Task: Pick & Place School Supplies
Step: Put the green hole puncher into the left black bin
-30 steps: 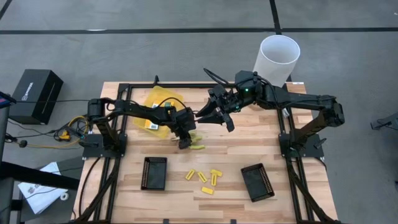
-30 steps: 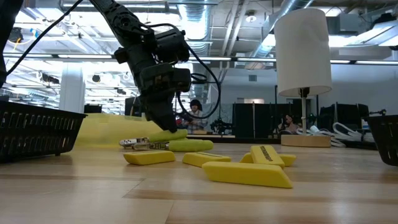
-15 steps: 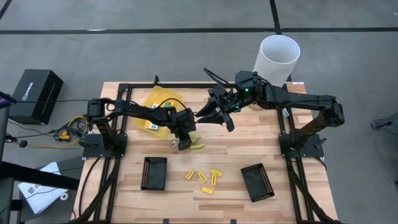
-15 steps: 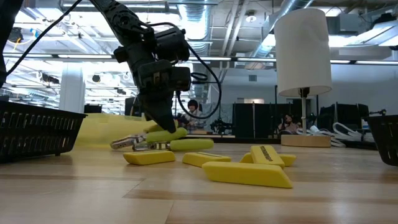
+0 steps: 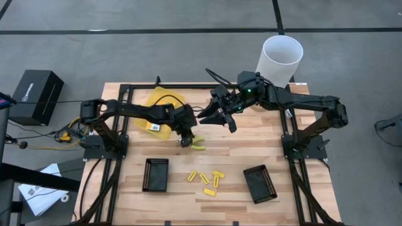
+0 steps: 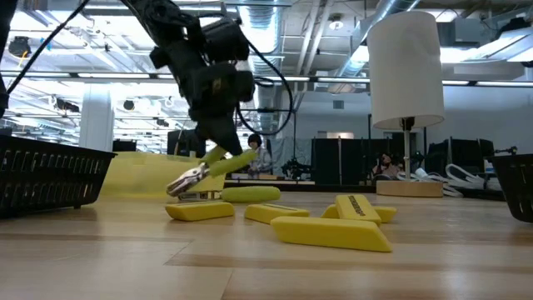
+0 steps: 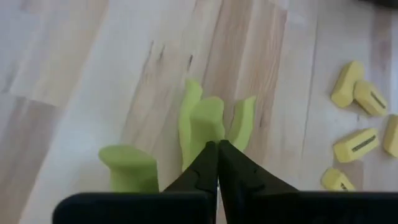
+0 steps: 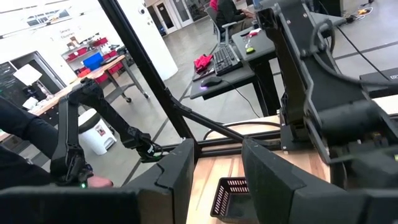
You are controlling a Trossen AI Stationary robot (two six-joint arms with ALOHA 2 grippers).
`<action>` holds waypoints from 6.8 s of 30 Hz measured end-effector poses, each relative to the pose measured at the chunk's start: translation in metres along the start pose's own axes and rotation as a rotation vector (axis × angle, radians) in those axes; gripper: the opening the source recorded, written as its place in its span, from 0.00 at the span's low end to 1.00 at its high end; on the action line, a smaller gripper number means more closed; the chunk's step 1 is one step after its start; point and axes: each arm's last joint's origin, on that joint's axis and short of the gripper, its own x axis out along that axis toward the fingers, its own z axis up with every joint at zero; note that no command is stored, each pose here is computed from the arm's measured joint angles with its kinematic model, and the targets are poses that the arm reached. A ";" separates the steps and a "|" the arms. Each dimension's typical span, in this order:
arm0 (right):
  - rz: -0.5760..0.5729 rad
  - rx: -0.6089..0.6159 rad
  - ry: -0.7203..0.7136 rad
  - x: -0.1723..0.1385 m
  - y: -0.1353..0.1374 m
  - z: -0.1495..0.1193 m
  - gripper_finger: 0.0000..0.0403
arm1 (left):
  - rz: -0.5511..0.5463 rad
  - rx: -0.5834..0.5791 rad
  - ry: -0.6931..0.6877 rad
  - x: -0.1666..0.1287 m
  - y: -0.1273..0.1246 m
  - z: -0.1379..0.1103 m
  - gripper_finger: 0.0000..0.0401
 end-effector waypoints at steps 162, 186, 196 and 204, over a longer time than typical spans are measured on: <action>-0.007 -0.020 -0.098 -0.003 -0.001 0.011 0.32 | -0.103 0.736 0.167 -0.167 -0.112 -0.064 0.08; -0.155 0.065 -0.241 -0.005 -0.004 0.019 0.32 | -0.269 1.358 0.282 -0.124 -0.147 -0.128 0.08; -0.160 0.066 -0.243 -0.004 -0.004 0.019 0.32 | -0.301 1.376 0.185 -0.110 -0.154 -0.138 0.08; -0.175 0.069 -0.246 -0.004 -0.005 0.019 0.32 | -0.312 1.400 0.229 -0.079 -0.163 -0.138 0.08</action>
